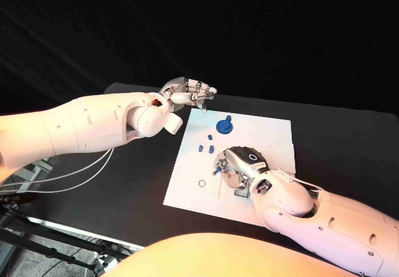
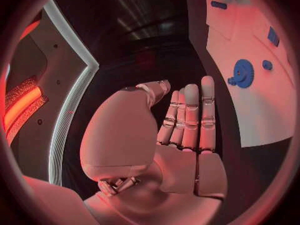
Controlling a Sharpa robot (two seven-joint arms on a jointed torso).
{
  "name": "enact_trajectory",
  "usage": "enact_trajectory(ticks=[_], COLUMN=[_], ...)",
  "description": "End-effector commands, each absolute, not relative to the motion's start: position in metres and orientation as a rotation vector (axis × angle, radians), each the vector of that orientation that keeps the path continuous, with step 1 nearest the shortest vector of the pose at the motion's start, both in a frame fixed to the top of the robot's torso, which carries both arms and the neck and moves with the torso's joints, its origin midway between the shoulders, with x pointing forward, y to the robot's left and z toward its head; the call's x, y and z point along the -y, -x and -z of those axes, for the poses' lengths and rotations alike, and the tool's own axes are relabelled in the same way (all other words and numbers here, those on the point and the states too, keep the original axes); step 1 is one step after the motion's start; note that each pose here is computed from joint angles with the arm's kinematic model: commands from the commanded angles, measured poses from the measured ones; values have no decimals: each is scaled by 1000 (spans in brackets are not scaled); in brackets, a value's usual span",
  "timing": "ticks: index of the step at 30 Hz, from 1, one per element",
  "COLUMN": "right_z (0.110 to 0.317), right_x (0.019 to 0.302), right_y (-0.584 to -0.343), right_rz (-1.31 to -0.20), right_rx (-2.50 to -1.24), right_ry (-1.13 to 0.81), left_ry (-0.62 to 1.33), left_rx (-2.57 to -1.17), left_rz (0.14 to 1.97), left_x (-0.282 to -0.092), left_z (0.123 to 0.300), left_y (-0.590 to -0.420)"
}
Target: Assemble the parts on the task board
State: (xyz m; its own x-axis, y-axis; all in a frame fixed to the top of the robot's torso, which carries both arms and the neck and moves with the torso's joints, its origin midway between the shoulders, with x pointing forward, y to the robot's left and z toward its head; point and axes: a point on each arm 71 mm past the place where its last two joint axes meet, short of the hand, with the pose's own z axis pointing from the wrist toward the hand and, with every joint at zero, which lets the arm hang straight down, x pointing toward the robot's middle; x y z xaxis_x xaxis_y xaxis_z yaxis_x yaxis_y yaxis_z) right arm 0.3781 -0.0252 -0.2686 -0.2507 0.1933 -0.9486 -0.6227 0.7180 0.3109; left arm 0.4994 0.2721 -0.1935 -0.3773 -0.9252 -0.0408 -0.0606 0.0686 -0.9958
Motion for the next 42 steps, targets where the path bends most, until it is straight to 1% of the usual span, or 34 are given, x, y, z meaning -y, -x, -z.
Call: enact_trajectory(ticks=[1, 11, 42], right_z=[269, 270, 270], right_x=[24, 25, 23], right_y=[-377, -378, -377], right_rz=[-794, -788, -819], right_rx=[-1660, -1665, -1664], right_ry=[367, 368, 371], left_ry=[1008, 1009, 1011], left_rx=[-1577, -1578, -1581], left_rz=[1430, 1429, 1425], left_x=[-270, -270, -271], left_z=[193, 193, 193], left_y=[-499, -499, -499])
